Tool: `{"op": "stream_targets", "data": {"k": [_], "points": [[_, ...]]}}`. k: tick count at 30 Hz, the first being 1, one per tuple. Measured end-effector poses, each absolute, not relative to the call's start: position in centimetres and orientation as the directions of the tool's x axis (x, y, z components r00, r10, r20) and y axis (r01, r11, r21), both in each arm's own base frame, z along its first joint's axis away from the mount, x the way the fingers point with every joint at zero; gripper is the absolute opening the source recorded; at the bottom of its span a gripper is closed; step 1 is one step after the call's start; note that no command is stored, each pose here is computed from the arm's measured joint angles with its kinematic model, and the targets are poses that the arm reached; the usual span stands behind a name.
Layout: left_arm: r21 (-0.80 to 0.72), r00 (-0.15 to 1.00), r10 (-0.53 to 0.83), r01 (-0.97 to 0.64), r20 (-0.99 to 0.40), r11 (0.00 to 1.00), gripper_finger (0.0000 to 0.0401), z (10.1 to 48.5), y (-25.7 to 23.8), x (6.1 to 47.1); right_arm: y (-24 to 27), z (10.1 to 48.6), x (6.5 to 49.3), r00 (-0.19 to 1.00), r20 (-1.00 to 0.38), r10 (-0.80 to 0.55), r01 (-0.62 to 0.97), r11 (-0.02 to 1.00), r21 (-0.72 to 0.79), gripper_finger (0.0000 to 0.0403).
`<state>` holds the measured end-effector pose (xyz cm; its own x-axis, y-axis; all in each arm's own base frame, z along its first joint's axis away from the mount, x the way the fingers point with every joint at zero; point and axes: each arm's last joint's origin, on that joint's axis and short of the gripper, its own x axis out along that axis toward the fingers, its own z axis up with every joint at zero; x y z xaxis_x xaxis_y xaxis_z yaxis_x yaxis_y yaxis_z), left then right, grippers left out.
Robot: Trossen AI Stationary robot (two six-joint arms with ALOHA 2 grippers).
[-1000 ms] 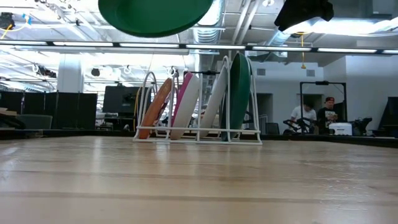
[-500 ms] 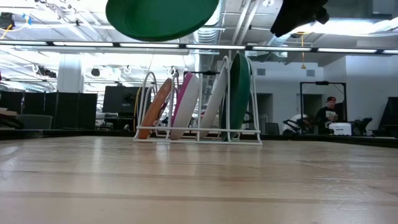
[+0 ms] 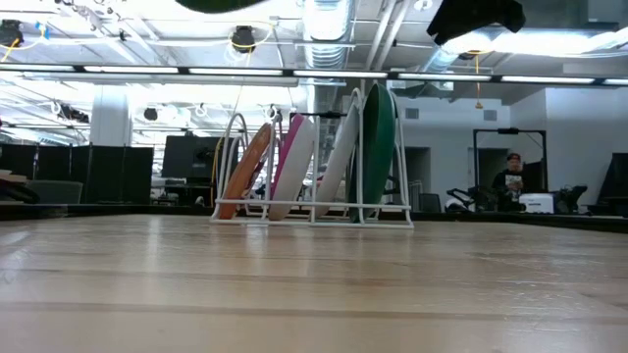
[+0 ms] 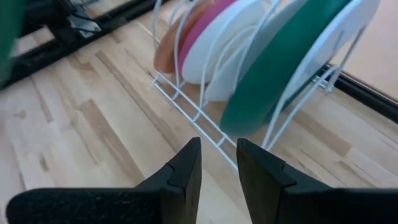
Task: Sort dishes
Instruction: Put the green plate in the dish rack
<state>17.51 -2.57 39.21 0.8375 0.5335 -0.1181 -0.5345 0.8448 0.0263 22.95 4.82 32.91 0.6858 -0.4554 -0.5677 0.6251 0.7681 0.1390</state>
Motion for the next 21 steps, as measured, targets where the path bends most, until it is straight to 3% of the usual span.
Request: {"op": "stream_targets", "data": {"k": [21], "points": [[0.116, 0.777, 0.618, -0.607, -0.116, 0.786, 0.0, 38.79, -3.0, 18.12, 4.66, 33.39, 23.4, 0.718, -0.529, -0.453, 0.611, 0.774, 0.167, 0.0108]]}}
